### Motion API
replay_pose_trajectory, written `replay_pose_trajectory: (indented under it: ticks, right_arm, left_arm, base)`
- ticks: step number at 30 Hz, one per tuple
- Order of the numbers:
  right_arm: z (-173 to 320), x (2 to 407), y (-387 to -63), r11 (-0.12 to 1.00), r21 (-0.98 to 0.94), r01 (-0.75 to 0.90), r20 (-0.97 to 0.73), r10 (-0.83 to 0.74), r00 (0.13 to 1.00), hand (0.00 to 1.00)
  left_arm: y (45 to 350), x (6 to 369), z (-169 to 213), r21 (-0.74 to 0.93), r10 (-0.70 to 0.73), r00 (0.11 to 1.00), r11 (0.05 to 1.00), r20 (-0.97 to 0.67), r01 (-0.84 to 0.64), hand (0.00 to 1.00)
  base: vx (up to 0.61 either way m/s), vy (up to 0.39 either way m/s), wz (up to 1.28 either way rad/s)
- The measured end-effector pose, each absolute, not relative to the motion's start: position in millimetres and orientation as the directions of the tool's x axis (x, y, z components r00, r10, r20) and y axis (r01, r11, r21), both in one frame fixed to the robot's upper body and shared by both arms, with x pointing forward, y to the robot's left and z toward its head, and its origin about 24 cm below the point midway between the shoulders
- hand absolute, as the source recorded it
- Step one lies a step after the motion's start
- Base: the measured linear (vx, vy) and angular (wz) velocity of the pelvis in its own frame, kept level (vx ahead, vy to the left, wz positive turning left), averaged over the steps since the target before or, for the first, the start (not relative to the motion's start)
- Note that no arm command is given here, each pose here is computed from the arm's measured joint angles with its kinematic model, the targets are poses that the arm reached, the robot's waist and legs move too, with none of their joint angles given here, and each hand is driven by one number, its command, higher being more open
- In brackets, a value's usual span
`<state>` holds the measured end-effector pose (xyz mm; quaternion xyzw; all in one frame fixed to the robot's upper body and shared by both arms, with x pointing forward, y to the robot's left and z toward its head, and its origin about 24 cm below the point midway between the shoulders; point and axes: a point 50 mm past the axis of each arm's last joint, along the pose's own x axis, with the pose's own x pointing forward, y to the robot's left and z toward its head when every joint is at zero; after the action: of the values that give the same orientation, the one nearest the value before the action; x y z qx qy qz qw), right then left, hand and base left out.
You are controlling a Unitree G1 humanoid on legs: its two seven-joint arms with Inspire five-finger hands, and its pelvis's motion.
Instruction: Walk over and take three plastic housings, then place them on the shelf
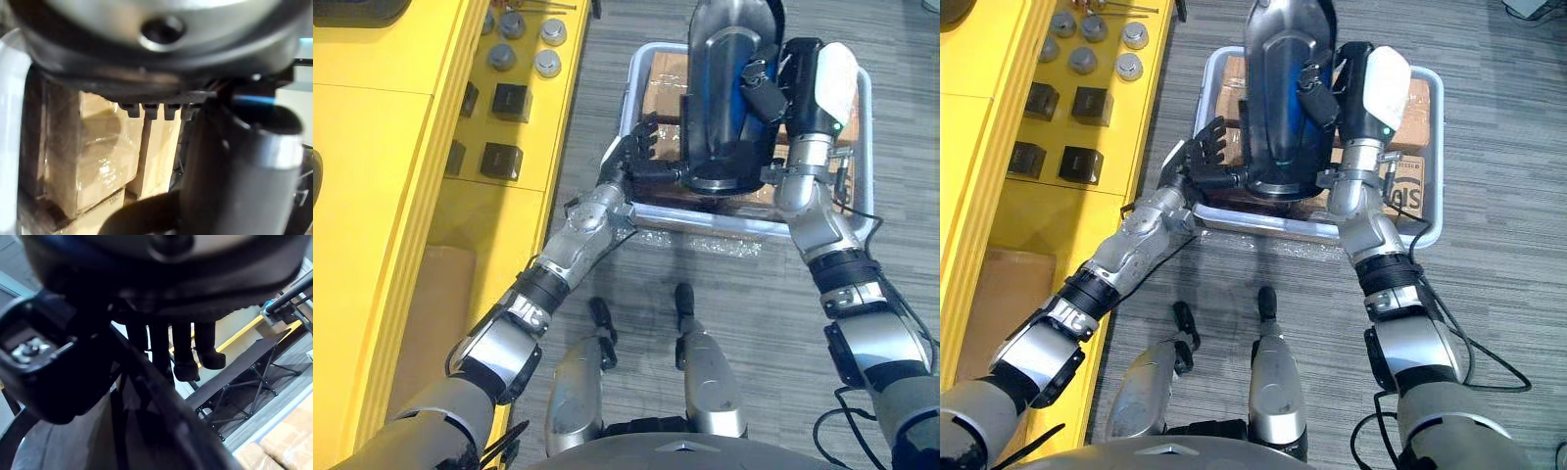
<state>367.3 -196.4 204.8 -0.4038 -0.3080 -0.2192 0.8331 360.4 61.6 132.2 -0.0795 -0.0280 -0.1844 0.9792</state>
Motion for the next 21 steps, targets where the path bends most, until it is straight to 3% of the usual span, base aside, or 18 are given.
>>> replay_pose_trajectory:
  ticks: [1, 7, 21]
  right_arm:
    - [201, 366, -192, 0.584, -0.543, 0.603, 0.689, -0.099, 0.718, 0.00]
    - [176, 362, -167, 0.630, -0.572, 0.524, 0.661, -0.025, 0.750, 0.00]
    - [151, 342, -150, 0.704, -0.499, 0.505, 0.659, -0.070, 0.749, 0.00]
  left_arm:
    - [57, 360, 133, -0.168, -0.366, 0.927, 0.911, 0.087, 0.376, 0.00]
    - [48, 362, 149, -0.223, -0.388, 0.912, 0.884, 0.135, 0.410, 0.00]
    - [50, 357, 127, -0.296, -0.442, 0.891, 0.841, 0.104, 0.452, 0.00]
  base:
    - [0.00, 0.000, 0.00]
    - [0.00, 0.000, 0.00]
    - [0.00, 0.001, -0.01]
